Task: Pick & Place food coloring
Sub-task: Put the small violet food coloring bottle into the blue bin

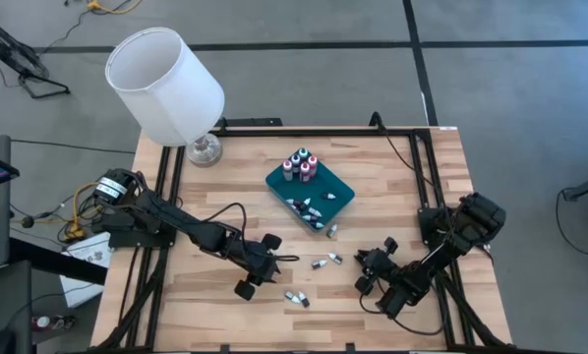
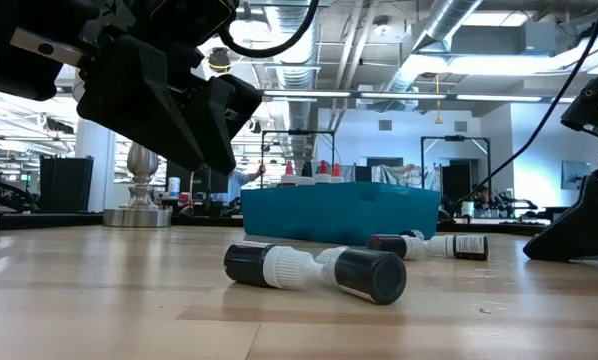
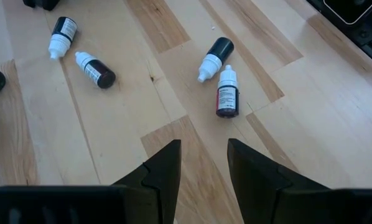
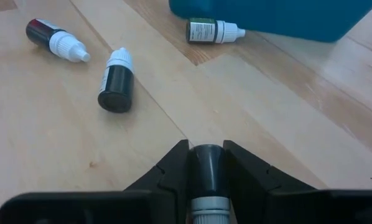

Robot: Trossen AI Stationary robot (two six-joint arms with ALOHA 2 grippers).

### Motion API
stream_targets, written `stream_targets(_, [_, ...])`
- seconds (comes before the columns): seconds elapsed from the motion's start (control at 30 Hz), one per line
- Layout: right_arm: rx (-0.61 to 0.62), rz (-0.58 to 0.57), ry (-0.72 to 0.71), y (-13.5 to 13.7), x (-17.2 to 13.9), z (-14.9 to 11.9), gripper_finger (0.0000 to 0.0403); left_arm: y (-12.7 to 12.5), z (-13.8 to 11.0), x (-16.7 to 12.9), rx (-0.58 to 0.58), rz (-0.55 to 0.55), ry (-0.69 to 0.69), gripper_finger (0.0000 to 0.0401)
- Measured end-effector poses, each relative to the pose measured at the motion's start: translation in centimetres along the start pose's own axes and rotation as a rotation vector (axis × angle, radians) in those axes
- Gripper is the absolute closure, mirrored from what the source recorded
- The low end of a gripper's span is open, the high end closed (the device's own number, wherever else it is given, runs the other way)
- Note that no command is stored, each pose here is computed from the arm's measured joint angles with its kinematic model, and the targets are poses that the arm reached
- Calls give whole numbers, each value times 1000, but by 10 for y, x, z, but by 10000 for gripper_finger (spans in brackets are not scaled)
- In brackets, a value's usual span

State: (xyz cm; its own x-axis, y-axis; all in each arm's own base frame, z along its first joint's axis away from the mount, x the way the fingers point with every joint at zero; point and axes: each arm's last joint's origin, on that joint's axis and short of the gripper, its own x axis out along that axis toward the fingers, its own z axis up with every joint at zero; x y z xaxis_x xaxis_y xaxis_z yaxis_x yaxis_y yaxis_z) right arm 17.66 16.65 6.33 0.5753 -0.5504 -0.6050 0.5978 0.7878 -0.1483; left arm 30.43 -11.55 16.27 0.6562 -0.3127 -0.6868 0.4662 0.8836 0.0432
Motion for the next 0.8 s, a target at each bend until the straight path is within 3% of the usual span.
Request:
stream_targets(0.47, [-216,5,-43,22,-6,19,321,1,0,0,-1,19,2,275])
stream_targets(0.8, [-430,-114,-30,35,-4,63,321,2,0,0,-41,77,7,275])
